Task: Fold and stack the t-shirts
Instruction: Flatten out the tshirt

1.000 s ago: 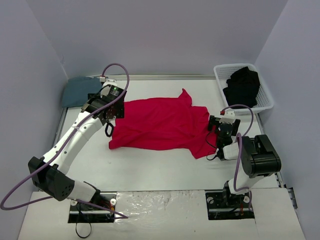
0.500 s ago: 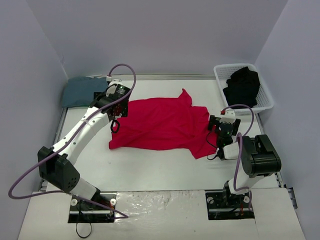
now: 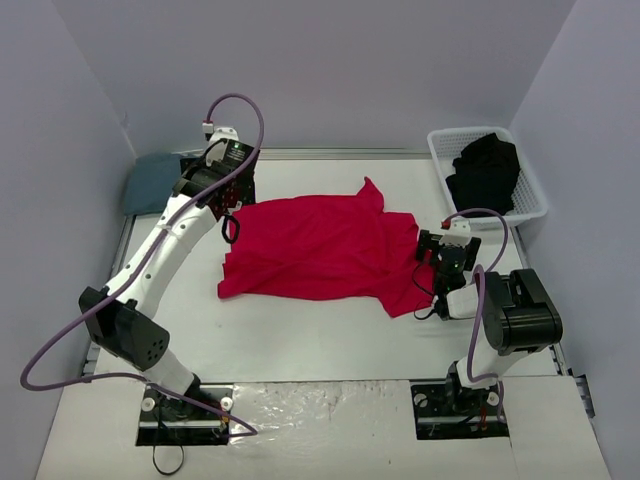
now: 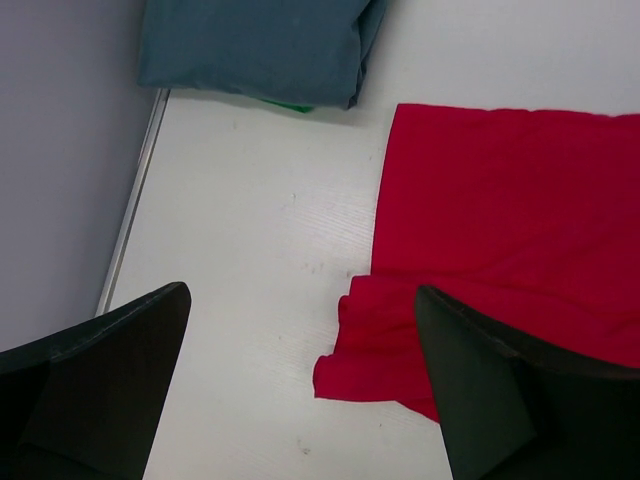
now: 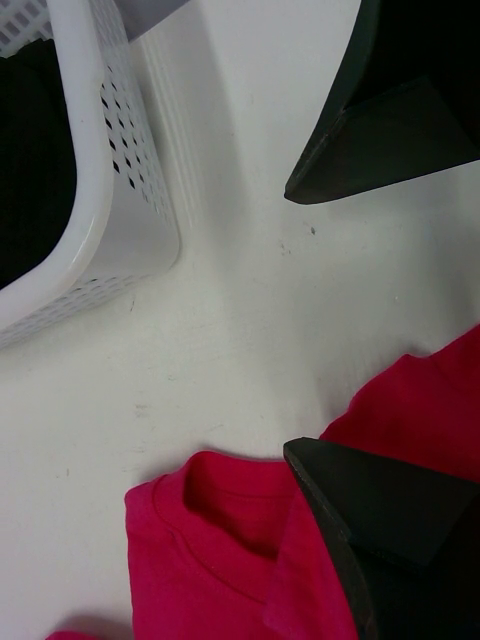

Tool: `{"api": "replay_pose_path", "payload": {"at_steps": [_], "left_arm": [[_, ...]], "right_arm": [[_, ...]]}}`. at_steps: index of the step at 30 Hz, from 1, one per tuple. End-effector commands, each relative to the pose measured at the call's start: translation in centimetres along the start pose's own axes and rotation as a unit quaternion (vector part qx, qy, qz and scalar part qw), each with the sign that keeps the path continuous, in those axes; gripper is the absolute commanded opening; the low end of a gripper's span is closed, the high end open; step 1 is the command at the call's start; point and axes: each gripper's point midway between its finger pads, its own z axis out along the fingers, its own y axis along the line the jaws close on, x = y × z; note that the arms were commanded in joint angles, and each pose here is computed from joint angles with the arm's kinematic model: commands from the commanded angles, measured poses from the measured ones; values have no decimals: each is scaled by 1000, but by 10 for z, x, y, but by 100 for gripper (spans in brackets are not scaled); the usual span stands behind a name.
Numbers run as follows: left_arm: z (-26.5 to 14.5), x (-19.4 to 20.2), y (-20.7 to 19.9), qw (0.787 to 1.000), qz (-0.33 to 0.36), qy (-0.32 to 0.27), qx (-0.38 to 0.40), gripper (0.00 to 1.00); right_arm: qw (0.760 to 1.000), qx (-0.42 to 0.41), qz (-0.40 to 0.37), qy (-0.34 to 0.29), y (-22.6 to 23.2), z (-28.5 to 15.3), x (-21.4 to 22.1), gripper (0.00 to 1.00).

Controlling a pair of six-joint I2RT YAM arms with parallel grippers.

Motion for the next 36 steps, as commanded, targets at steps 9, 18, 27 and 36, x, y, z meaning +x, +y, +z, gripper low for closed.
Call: {"api": "replay_pose_path", "payload": {"at_steps": [9, 18, 27, 36], "left_arm": [[-16, -17, 14, 995, -77, -66, 16, 94], [-6, -2, 21, 995, -76, -45, 35, 94], [1, -3, 20, 992, -80, -39, 86, 94], [11, 4, 17, 995, -64, -11, 78, 94]], "right_arm": [[995, 4, 40, -88, 0, 9, -50, 100], [995, 2, 39, -88, 1, 10, -50, 100], [995, 2, 40, -88, 1, 10, -50, 100], [995, 0, 40, -87, 1, 10, -50, 100]]}}
